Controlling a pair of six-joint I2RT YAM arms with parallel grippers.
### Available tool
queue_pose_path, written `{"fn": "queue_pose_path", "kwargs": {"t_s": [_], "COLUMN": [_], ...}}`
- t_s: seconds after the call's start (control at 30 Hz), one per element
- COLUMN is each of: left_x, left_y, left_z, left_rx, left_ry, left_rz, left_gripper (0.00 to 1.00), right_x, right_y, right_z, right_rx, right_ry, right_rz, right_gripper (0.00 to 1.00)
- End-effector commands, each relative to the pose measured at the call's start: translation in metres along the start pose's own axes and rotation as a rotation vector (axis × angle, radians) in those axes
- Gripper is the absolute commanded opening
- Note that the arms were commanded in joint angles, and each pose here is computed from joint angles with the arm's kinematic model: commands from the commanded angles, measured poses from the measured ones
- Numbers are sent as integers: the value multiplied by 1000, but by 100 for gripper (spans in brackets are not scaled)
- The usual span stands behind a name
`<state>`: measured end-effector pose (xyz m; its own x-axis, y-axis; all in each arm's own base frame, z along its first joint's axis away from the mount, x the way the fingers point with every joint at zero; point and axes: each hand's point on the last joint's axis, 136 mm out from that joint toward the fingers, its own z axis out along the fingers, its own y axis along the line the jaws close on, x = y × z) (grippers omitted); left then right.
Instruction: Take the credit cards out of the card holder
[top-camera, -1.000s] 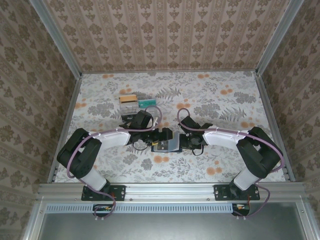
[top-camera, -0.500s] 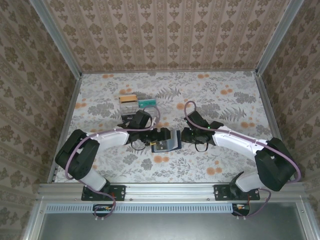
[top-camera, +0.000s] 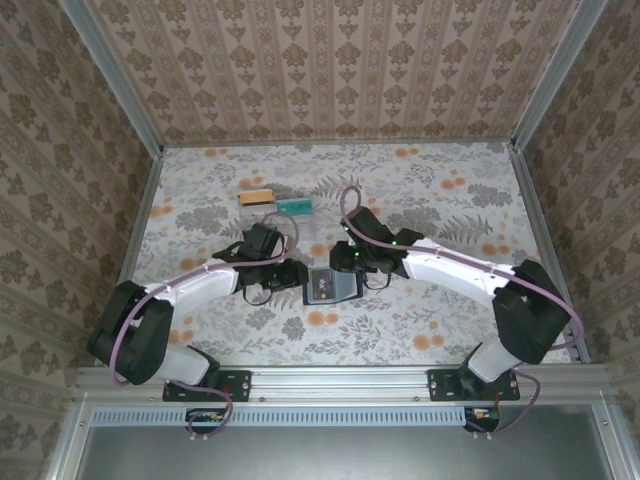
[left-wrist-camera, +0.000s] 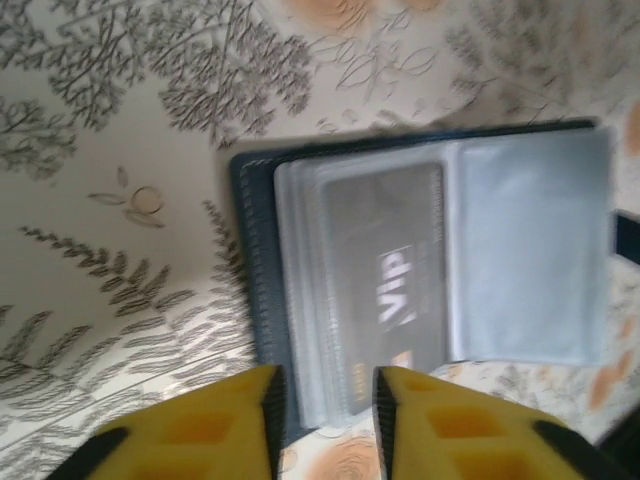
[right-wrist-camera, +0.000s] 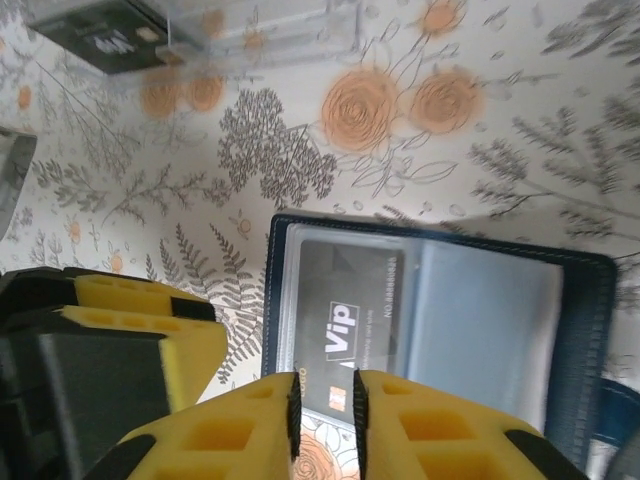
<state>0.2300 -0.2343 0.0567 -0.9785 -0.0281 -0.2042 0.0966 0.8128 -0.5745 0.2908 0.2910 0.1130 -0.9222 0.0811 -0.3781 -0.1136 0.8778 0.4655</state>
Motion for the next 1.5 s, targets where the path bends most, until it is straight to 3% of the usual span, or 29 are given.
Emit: {"fn": "queue_pose_path", "kwargs": {"t_s": [0.0, 0.17, 0.53, 1.47], "left_x": [7, 4, 6, 19], "left_y": [9, 2, -4, 8], "left_z": [7, 13, 25, 37], "left_rx": [-30, -18, -20, -57], "left_ry": [31, 42, 76, 124], "left_rz": [-5, 10, 28, 20], "left_gripper": [16, 4, 4, 3], "right_x": [7, 17, 28, 48], "right_y": [8, -4, -21, -40], "right_z": [13, 30, 51, 74], "right_rx": [-18, 5, -4, -42], "right_ry": [47, 99, 169, 239], "right_rz": [-10, -1, 51, 137], "right_gripper": [20, 16, 21, 18]}}
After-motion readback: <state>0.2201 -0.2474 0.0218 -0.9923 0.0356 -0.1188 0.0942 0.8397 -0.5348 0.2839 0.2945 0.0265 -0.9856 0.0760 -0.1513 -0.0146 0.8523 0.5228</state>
